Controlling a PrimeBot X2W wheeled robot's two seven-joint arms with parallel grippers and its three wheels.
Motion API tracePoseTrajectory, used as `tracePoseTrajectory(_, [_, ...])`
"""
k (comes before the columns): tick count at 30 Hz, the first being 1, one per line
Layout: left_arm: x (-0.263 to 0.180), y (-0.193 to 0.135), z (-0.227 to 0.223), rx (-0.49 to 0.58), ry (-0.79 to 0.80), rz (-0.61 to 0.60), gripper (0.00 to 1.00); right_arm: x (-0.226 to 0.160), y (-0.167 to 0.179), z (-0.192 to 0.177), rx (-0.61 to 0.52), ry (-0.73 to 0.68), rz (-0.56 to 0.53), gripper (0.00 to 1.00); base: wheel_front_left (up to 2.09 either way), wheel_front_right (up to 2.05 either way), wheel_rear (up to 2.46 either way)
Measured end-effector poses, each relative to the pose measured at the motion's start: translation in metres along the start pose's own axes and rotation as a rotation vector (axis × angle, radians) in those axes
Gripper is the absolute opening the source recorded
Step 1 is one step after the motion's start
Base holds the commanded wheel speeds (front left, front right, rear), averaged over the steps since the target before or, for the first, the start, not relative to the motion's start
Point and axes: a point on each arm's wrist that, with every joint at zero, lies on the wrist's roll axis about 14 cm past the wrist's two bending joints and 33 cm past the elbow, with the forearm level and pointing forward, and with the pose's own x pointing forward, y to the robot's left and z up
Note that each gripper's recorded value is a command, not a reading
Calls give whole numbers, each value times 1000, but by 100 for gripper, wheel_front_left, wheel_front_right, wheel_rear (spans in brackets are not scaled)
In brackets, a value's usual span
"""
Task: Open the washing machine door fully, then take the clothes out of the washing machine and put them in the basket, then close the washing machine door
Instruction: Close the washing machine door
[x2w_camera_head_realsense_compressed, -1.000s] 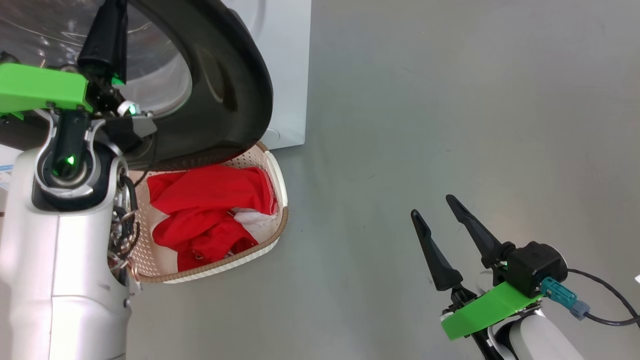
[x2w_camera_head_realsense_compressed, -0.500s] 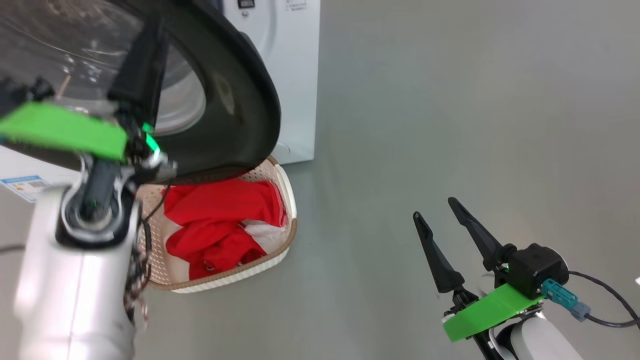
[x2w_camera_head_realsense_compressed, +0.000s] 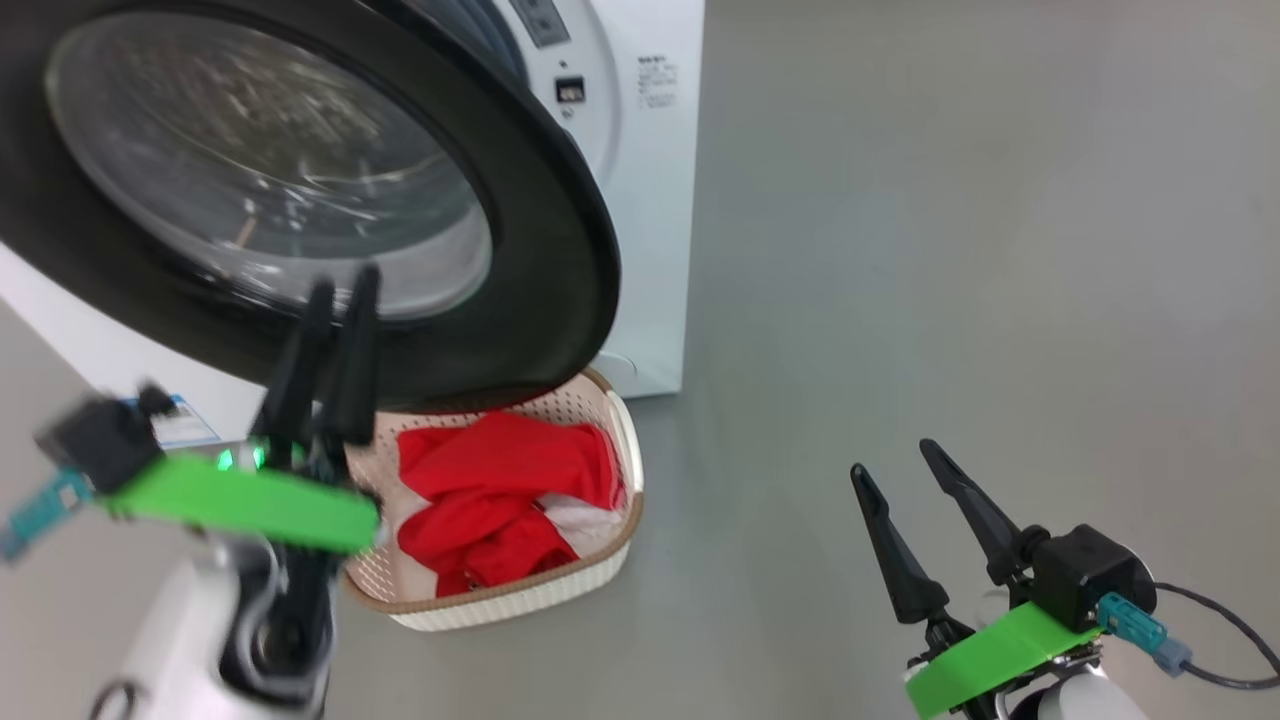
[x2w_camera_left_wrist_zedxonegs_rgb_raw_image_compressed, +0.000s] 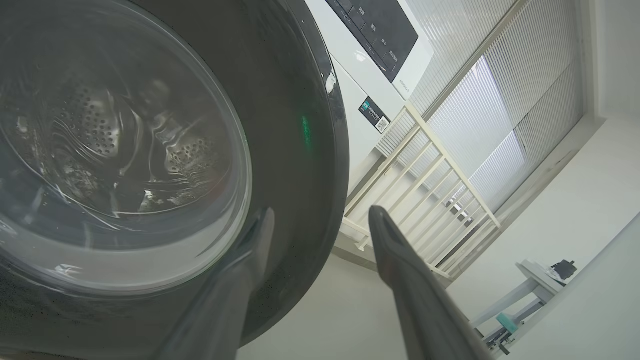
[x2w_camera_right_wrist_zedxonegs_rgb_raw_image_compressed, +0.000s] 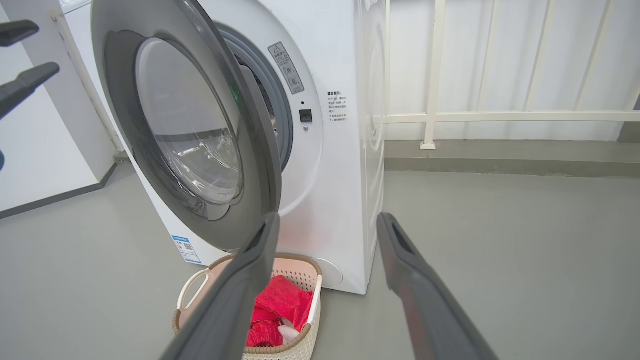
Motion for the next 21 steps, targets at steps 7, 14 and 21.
tracePoseTrajectory(7, [-52,24,1,260,9,77,100,-11,8,5,3,-18,17,100,0,0,0])
tracePoseTrajectory(14, [-86,29,24,453,-54,133,100,-15,12,17,0,-56,23,100,0,0,0])
tracePoseTrajectory(21, [-129,51,17,612,5,215,100,-20,9,30,-7,-95,12,100,0,0,0])
